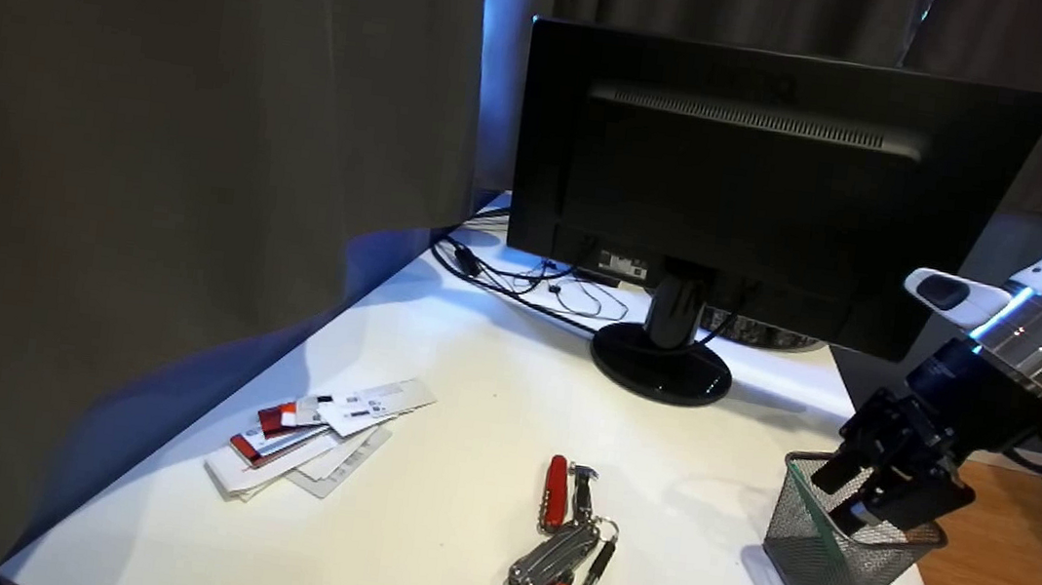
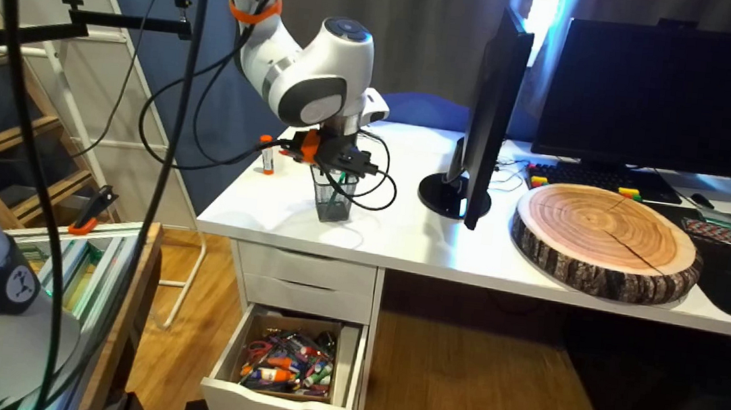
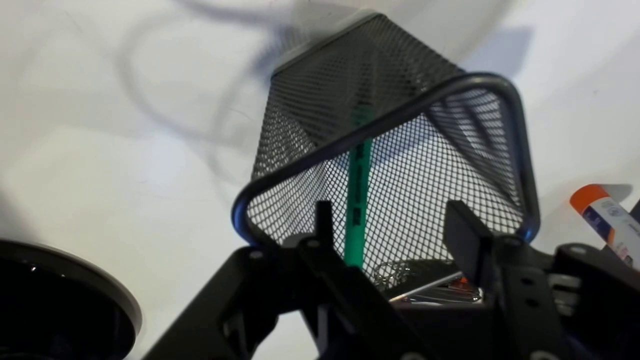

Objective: Put the green pen on the desk then flip the penholder over

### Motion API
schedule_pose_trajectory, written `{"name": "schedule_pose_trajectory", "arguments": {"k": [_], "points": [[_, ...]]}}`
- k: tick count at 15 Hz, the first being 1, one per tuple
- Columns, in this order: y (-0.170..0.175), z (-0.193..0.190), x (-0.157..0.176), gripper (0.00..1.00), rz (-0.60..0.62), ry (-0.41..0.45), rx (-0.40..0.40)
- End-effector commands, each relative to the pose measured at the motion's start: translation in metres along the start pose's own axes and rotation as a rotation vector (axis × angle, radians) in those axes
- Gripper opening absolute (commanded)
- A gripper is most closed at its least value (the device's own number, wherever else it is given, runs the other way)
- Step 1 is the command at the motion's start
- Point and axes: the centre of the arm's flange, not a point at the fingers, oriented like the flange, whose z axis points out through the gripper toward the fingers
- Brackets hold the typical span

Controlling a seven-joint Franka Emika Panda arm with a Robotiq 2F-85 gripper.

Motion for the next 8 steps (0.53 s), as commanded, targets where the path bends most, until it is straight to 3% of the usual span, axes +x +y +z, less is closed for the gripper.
{"name": "schedule_pose_trajectory", "arguments": {"k": [1, 5, 8], "points": [[0.0022, 0.0029, -0.0016, 0.59, 0.006, 0.016, -0.007], [0.0034, 0.0054, -0.0027, 0.50, 0.009, 0.014, -0.014], [0.0047, 0.0094, -0.0061, 0.32, 0.020, 0.009, -0.016]]}}
